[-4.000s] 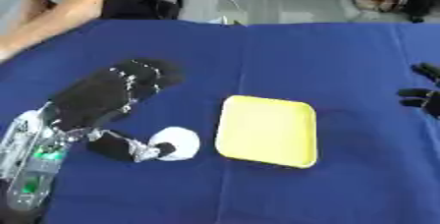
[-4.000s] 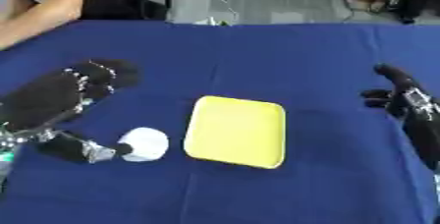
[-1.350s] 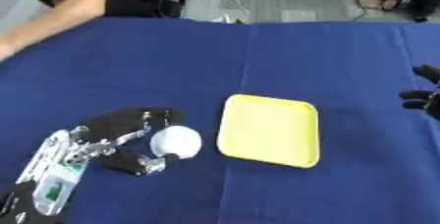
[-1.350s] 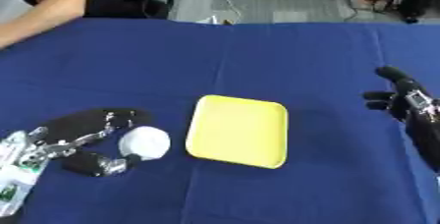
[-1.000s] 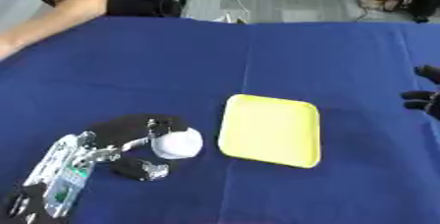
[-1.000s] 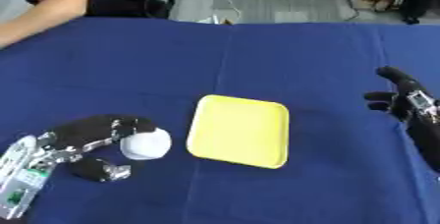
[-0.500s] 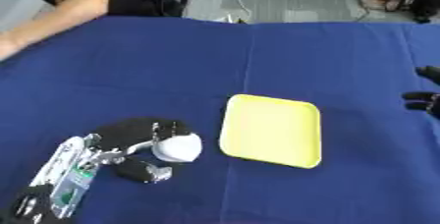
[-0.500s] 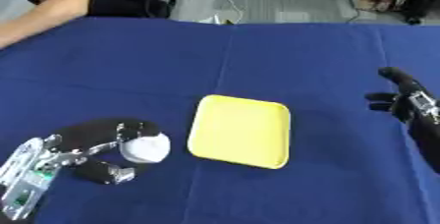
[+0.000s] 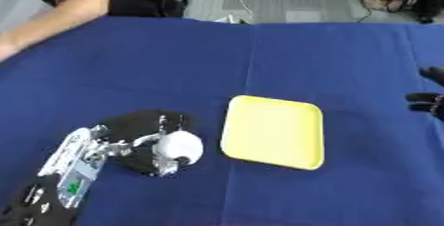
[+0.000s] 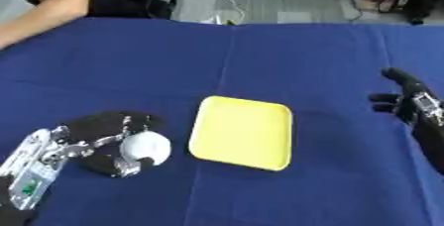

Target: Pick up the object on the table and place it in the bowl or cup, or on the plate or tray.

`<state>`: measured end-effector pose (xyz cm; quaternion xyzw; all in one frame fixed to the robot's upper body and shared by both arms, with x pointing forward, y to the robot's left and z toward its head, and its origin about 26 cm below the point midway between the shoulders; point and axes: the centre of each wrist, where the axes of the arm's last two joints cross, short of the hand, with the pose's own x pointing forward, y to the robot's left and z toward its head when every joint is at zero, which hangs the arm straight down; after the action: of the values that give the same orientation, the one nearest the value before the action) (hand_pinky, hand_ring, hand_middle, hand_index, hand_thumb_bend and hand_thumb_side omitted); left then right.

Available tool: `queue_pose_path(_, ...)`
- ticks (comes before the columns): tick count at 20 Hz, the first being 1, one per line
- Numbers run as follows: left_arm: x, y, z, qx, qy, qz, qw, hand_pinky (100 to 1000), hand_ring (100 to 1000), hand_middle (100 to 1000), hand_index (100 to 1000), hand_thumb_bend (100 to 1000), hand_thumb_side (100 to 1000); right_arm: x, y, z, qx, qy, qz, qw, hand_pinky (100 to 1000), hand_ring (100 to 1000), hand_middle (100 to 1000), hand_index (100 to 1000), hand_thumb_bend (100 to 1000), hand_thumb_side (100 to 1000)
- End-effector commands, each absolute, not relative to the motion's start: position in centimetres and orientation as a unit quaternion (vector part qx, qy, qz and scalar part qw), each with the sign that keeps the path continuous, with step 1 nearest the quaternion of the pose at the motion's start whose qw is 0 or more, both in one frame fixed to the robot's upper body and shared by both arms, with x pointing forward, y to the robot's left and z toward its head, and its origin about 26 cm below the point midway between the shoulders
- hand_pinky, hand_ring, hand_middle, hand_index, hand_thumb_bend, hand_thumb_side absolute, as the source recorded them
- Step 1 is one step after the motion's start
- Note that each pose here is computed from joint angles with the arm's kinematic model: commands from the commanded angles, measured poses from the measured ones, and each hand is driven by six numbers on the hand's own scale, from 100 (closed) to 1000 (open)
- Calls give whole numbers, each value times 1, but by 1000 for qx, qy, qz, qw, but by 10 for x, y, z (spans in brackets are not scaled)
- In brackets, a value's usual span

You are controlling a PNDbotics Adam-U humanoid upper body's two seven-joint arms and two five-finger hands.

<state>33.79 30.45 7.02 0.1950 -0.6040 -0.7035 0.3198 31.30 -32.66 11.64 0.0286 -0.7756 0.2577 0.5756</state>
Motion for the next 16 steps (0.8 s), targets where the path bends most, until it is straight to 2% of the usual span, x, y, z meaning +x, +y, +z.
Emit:
queue_pose_path(1, 341, 311, 76, 202, -600, -708, 312, 809, 835, 874, 1000, 305, 874, 312, -330, 122, 21, -778, 263, 570, 783, 781, 992, 1000, 100, 942)
queue_pose_path(3, 342, 312, 71, 199, -595, -711, 317, 708, 717, 796, 981, 314, 765, 312, -330, 122, 21, -778, 263, 570, 783, 780, 992, 1000, 100, 943)
queue_pose_path(4, 342, 313, 68, 198, -591, -713, 320, 696, 704, 790, 980, 313, 755, 312, -330, 122, 21, -778, 263, 570, 783, 781, 992, 1000, 100, 943)
queue_pose_path(5, 343, 314, 65, 195, -586, -717, 324, 660, 652, 756, 972, 309, 739, 312, -330, 122, 21, -778, 264, 570, 783, 781, 992, 1000, 100, 943)
queue_pose_path(6, 343, 315, 63, 191, -581, -720, 327, 660, 650, 755, 972, 310, 741, 312, -330, 122, 21, -778, 264, 570, 783, 781, 992, 1000, 100, 943)
queue_pose_path(7, 343, 317, 59, 186, -572, -728, 329, 677, 670, 767, 973, 315, 781, 312, -330, 122, 21, -778, 264, 570, 783, 781, 992, 1000, 100, 943)
queue_pose_path(8, 343, 318, 57, 181, -564, -735, 330, 668, 658, 762, 973, 312, 769, 312, -330, 122, 21, -778, 264, 570, 783, 781, 992, 1000, 100, 943)
queue_pose_path(9, 342, 320, 55, 176, -555, -743, 329, 725, 746, 810, 987, 347, 843, 312, -330, 122, 21, -778, 264, 571, 783, 780, 992, 1000, 100, 943)
queue_pose_path(10, 342, 321, 55, 172, -546, -752, 327, 721, 741, 807, 985, 344, 839, 312, -330, 122, 20, -777, 264, 571, 783, 780, 992, 1000, 100, 943)
queue_pose_path(11, 342, 324, 57, 172, -537, -760, 322, 751, 777, 836, 1000, 383, 851, 312, -330, 121, 20, -777, 264, 571, 783, 780, 992, 1000, 100, 944)
queue_pose_path(13, 341, 329, 67, 179, -521, -777, 305, 769, 799, 844, 1000, 402, 832, 312, -331, 121, 20, -776, 265, 572, 783, 780, 992, 1000, 100, 945)
queue_pose_path(16, 341, 334, 91, 200, -497, -806, 252, 783, 814, 849, 1000, 446, 810, 312, -331, 120, 20, -774, 267, 573, 783, 780, 992, 1000, 100, 945)
